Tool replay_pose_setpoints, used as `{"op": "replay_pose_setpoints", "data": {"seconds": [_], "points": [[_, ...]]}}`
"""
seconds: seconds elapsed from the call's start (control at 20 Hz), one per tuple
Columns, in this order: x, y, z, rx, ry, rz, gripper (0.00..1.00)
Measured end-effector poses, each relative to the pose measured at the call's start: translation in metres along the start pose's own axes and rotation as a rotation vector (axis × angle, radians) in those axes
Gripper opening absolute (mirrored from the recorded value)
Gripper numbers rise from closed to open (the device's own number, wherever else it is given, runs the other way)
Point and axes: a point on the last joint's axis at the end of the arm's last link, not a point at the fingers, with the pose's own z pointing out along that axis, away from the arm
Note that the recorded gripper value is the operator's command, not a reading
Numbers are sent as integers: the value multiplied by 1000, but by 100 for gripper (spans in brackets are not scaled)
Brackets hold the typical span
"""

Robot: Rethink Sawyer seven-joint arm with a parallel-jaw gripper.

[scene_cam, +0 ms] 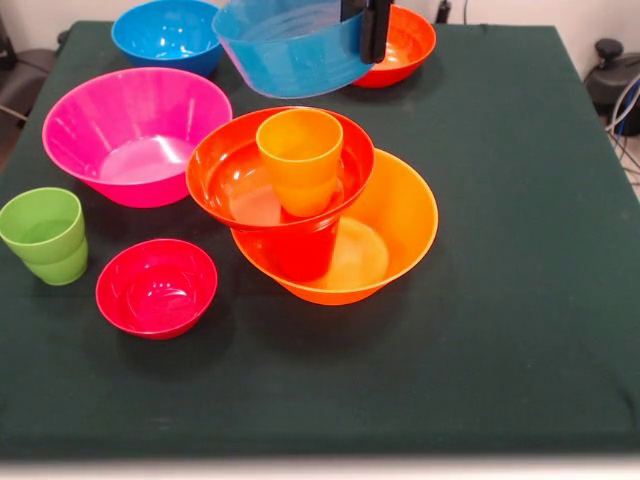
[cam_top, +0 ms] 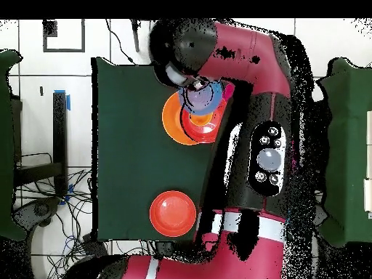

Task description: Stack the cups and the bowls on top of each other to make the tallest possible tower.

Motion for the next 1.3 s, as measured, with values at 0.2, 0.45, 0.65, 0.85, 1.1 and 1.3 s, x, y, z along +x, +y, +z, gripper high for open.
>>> {"op": "replay_pose_setpoints", "data": {"seconds": [0.2, 0.45, 0.65, 0.85, 1.1, 1.3], "points": [[1, 1, 1, -3, -4, -2, 0], [1, 2, 4, -3, -5, -6, 0], [1, 2, 5, -2, -6, -7, 0], [1, 2, 7, -6, -14, -9, 0], [1, 3, 9, -12, -22, -11, 0], [1, 4, 13, -16, -29, -13, 0]]}}
